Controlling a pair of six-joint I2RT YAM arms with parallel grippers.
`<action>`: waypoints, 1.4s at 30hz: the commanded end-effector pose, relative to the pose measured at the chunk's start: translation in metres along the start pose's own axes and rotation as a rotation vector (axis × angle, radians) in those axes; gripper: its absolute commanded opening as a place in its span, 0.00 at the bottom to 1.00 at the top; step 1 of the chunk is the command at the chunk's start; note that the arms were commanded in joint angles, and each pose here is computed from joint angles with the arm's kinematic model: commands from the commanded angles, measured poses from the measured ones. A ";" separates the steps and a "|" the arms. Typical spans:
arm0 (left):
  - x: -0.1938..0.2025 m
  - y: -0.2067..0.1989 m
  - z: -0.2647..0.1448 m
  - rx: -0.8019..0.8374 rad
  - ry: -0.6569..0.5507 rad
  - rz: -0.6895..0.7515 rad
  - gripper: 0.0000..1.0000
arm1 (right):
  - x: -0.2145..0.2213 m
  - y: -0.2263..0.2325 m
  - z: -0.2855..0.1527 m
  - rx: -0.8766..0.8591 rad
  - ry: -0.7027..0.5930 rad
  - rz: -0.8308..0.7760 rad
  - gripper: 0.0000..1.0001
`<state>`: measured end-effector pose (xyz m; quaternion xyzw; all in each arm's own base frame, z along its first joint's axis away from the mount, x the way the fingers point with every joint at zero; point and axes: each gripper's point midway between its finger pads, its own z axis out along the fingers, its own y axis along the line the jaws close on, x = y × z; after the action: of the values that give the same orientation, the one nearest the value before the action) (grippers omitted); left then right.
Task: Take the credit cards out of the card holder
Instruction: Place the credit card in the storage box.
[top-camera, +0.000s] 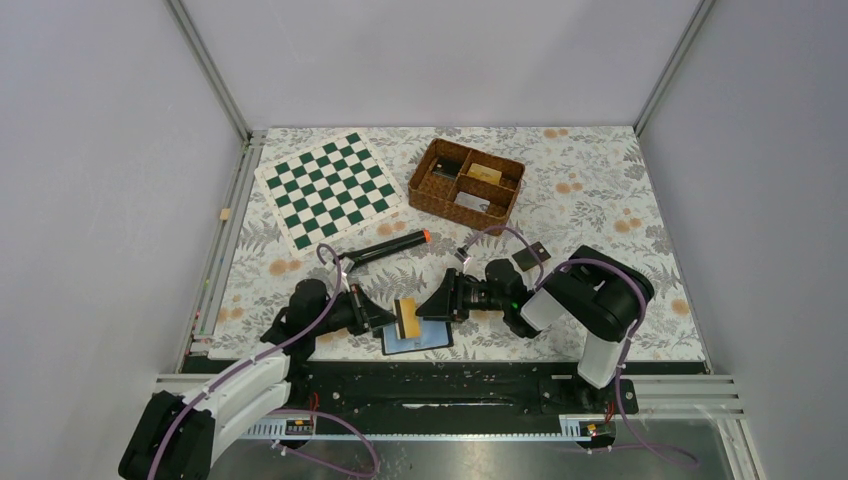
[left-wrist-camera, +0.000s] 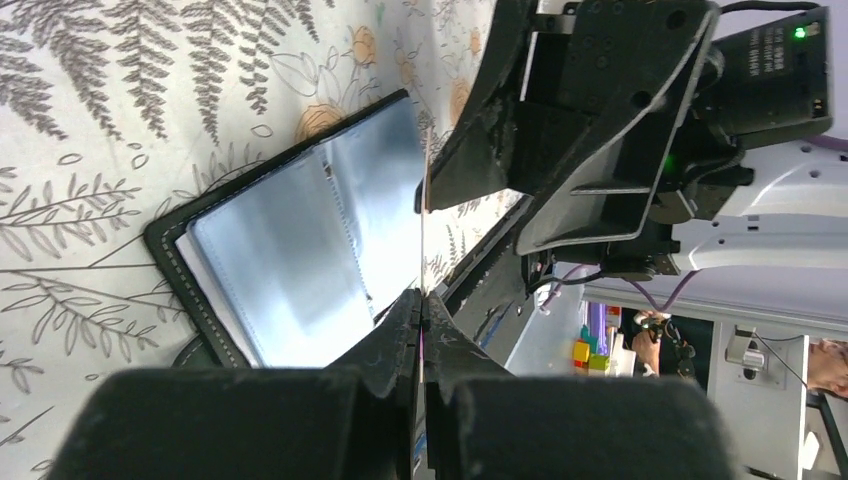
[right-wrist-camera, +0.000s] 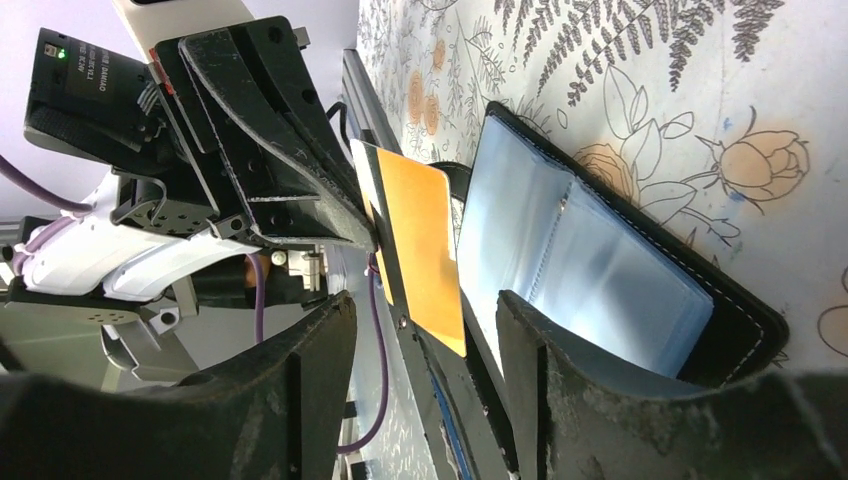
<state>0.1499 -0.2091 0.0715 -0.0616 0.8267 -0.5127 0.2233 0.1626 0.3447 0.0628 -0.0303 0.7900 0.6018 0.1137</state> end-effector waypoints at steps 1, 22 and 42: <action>-0.004 -0.021 -0.002 0.099 -0.011 0.044 0.00 | -0.002 0.023 0.004 -0.100 0.015 -0.058 0.61; -0.014 -0.034 0.000 0.118 -0.012 0.019 0.04 | 0.004 0.050 0.005 -0.182 0.046 -0.116 0.00; -0.059 -0.110 -0.033 -0.035 -0.036 -0.086 0.62 | -0.062 0.061 -0.091 0.694 -0.309 -1.206 0.00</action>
<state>0.1760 -0.2155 0.1756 -0.0928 0.8333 -0.4988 0.2194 0.1797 0.3072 0.1574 -0.2836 0.7653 0.3239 0.4785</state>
